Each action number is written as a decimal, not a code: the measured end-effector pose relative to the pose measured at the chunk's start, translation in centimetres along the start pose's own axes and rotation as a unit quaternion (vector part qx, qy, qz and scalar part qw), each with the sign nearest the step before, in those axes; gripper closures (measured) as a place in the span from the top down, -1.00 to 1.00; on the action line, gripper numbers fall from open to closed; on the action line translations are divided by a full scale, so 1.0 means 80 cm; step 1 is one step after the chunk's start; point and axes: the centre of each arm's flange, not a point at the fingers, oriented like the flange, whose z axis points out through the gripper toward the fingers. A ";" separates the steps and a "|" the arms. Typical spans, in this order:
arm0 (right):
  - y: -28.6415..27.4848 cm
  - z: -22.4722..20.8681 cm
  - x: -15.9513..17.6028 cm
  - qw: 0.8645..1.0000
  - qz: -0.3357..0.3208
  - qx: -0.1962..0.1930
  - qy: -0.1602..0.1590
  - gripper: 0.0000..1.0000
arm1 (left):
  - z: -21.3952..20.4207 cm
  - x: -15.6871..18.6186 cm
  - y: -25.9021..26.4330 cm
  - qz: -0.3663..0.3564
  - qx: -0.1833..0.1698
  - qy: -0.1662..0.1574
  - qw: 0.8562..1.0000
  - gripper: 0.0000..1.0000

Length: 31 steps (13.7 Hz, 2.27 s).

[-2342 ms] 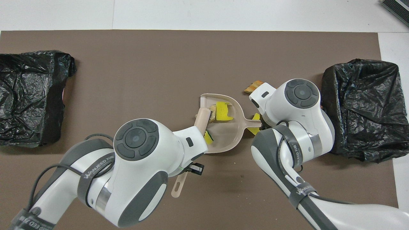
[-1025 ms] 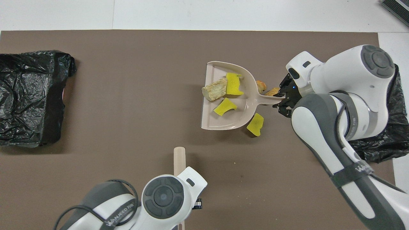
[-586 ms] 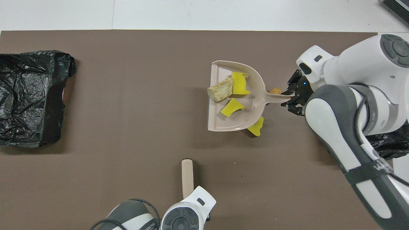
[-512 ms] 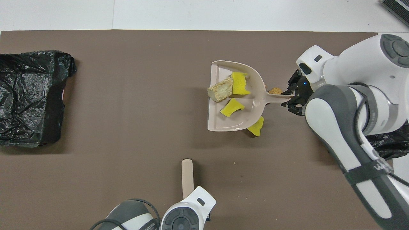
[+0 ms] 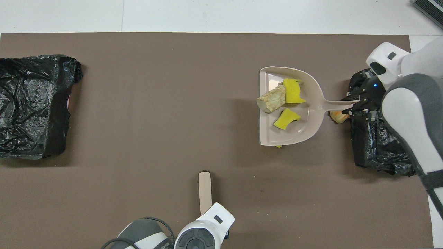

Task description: Sweep and dump trash in bin

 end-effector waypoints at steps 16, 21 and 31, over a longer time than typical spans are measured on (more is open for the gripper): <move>-0.032 -0.112 -0.245 0.947 -0.037 -0.042 -0.316 -0.37 | -0.045 0.058 0.005 0.012 -0.025 0.035 0.999 1.00; -0.014 -0.097 -0.200 0.897 -0.033 -0.047 -0.438 -0.37 | -0.148 0.151 0.011 0.042 -0.022 0.079 0.996 1.00; -0.035 -0.077 -0.165 0.859 -0.019 -0.063 -0.508 -0.37 | -0.367 0.298 -0.210 0.038 -0.037 0.135 0.989 1.00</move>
